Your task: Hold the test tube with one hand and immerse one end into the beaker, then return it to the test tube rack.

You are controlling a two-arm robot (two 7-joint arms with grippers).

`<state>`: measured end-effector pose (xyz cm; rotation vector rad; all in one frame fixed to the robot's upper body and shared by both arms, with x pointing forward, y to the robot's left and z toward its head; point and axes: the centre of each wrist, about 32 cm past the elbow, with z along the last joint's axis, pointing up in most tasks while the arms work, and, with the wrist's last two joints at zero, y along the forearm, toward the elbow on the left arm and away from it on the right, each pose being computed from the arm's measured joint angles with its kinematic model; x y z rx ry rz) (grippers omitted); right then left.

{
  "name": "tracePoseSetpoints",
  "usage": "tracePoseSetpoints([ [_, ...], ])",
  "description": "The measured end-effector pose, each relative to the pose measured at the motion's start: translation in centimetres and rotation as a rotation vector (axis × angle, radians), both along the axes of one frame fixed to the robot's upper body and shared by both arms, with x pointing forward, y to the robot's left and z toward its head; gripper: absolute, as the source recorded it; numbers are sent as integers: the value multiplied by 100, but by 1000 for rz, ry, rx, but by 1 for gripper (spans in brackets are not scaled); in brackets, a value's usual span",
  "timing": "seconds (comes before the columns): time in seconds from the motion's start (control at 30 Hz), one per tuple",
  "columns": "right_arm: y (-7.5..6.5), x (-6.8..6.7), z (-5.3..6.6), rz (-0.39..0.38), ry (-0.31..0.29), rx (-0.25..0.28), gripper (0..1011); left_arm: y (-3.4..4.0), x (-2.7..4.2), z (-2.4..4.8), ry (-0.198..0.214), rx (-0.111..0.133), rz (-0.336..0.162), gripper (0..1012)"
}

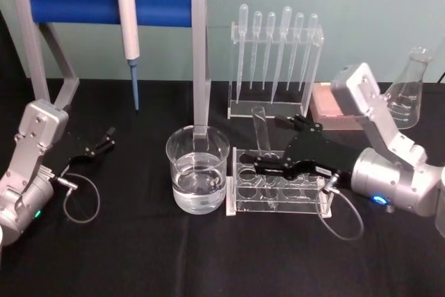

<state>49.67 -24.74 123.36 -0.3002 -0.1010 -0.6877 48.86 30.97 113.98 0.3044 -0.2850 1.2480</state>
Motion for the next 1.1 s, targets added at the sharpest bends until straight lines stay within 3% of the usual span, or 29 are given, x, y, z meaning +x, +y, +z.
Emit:
tracePoseSetpoints([
  [0.23, 89, 102, -18, 3, 27, 29, 997, 0, 0, 0, 0, 0, 0, 1000],
  [0.47, 141, 137, -53, -4, 43, 48, 865, 0, 0, 0, 0, 0, 0, 1000],
  [0.73, 165, 144, -97, -12, 65, 65, 583, 0, 0, 0, 0, 0, 0, 1000],
  [0.97, 159, 130, -104, -22, 66, 70, 398, 0, 0, 0, 0, 0, 0, 1000],
  [1.07, 157, 124, -102, -26, 67, 73, 260, 0, 0, 0, 0, 0, 0, 1000],
  [1.1, 156, 119, -101, -28, 66, 76, 260, 0, 0, 0, 0, 0, 0, 1000],
])
